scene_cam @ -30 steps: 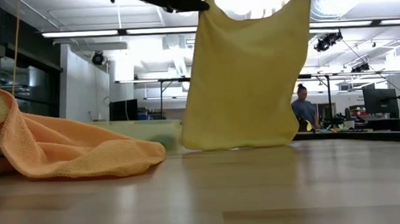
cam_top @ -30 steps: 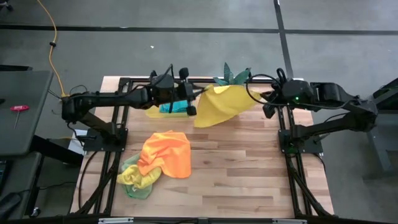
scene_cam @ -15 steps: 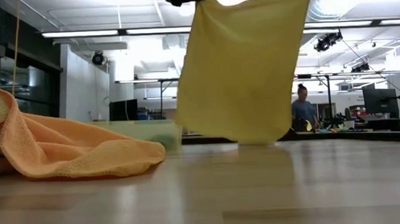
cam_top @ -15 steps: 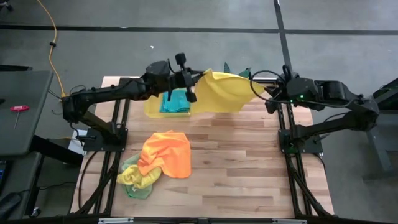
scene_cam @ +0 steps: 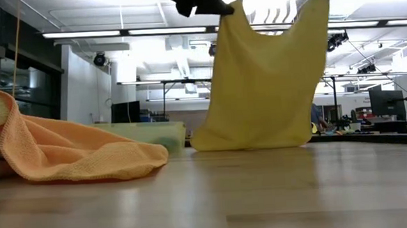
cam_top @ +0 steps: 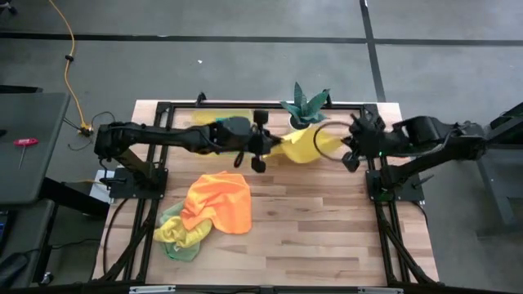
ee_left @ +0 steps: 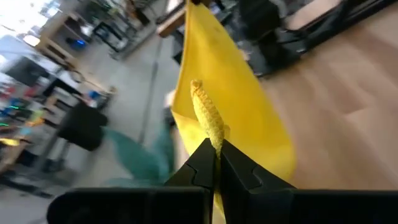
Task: Fold microfiber towels
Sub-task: Fold the right yellow microfiber cloth
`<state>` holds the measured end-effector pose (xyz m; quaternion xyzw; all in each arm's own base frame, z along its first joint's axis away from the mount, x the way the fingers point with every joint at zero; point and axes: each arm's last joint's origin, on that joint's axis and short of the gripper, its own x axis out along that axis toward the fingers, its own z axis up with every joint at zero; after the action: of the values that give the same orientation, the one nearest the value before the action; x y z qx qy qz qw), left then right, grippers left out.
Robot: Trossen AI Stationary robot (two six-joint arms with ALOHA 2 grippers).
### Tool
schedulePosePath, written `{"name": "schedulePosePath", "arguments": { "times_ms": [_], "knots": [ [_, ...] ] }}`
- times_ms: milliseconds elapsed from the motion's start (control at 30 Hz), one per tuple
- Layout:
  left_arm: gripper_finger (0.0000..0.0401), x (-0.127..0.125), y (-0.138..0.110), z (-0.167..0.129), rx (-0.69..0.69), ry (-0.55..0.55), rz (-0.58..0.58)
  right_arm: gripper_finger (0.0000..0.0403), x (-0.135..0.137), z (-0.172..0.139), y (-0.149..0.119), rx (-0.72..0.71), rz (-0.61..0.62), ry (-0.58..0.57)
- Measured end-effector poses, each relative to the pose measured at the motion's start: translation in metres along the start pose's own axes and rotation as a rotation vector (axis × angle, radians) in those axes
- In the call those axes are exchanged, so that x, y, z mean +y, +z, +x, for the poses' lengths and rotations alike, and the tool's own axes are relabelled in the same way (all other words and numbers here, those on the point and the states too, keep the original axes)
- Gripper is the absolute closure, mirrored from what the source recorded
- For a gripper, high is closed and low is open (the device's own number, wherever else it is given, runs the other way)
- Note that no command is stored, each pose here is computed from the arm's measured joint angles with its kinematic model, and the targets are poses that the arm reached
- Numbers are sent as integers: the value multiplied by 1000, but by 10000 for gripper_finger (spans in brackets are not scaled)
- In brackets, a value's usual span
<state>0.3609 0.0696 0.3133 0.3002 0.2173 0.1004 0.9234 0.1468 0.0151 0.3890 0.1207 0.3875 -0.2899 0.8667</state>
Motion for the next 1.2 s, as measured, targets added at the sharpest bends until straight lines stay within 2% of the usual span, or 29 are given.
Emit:
{"name": "schedulePosePath", "arguments": {
  "times_ms": [200, 367, 533, 700, 900, 1033, 1200],
  "knots": [
    [401, -40, 11, 5, -4, -126, -172, 403, 29, 9, -15, 106, 4, 34],
    [401, -87, 4, 8, 3, -215, -336, 403, 56, 29, -41, 233, 24, 33],
    [401, -130, -5, 8, -1, -274, -505, 403, 79, 49, -72, 306, 101, 86],
    [401, -165, -9, 10, 53, -305, -609, 403, 94, 65, -102, 345, 203, 155],
    [401, -192, -16, 18, 125, -337, -779, 403, 101, 76, -127, 456, 272, 209],
    [401, -211, -21, 20, 190, -398, -904, 403, 103, 76, -139, 567, 255, 239],
    [401, -221, -23, 21, 239, -435, -1021, 403, 105, 73, -142, 695, 232, 293]
  ]
}}
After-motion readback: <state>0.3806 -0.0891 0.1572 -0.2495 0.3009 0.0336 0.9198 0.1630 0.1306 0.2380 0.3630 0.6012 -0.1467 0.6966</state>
